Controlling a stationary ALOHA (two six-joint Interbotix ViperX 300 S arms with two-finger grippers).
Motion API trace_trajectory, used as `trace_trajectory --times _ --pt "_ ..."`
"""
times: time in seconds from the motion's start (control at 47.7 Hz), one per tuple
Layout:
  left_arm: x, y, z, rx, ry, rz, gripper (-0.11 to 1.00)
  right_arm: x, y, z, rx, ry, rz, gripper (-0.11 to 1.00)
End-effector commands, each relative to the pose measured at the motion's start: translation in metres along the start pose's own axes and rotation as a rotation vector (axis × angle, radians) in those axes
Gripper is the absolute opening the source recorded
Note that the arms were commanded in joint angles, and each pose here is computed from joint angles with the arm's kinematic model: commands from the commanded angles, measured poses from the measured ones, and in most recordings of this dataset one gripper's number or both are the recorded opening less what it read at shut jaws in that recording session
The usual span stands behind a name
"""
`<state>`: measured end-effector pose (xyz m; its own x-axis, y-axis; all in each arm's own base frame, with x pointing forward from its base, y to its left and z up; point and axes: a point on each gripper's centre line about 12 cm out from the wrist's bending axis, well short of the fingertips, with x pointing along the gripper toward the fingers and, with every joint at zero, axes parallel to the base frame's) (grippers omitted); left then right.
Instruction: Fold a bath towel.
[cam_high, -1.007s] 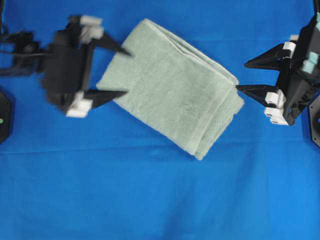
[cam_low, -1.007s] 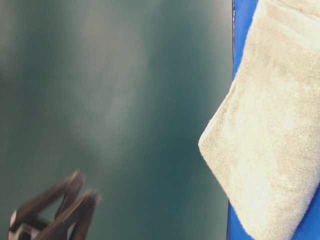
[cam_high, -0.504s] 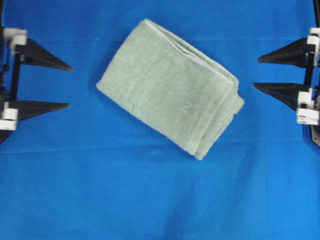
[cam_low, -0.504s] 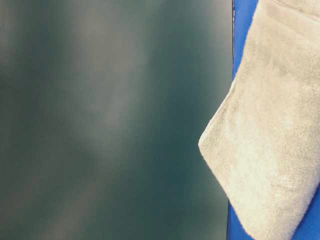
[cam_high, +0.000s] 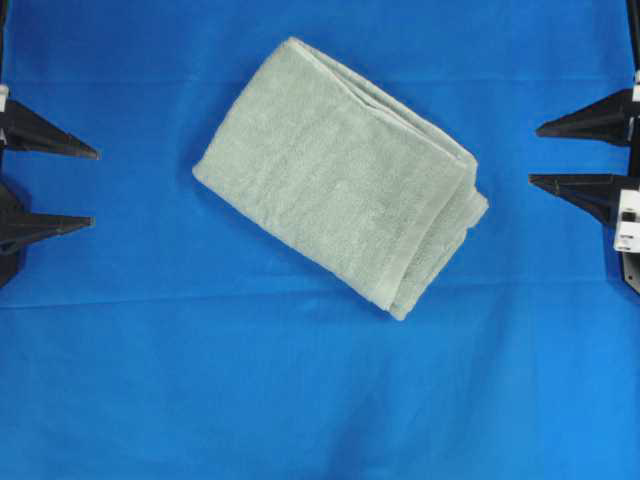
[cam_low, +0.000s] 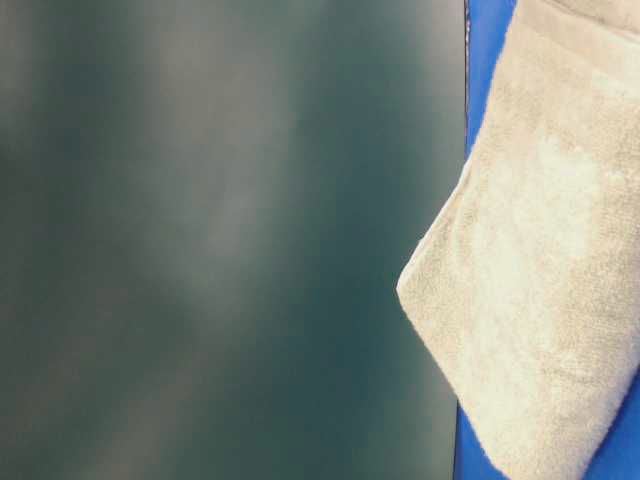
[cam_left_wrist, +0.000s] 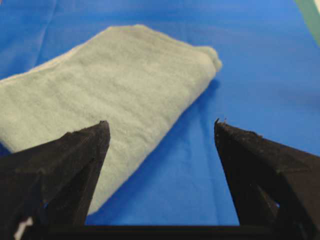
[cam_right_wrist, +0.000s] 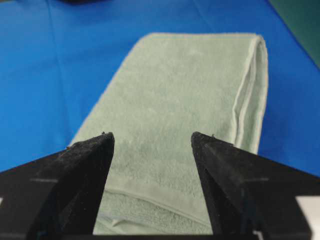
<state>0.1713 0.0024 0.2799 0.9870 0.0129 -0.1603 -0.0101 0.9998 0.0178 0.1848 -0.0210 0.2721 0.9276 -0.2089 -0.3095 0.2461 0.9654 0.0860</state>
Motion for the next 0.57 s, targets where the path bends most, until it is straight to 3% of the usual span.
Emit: trace_trajectory --times 0.0,0.546 --pt "0.000 0.000 0.004 -0.001 -0.014 -0.001 0.81 0.000 0.000 0.005 0.003 -0.017 0.005 0.64" --pt "-0.010 0.000 0.004 -0.001 -0.025 -0.002 0.81 -0.008 -0.004 -0.004 0.015 -0.025 -0.003 0.64"
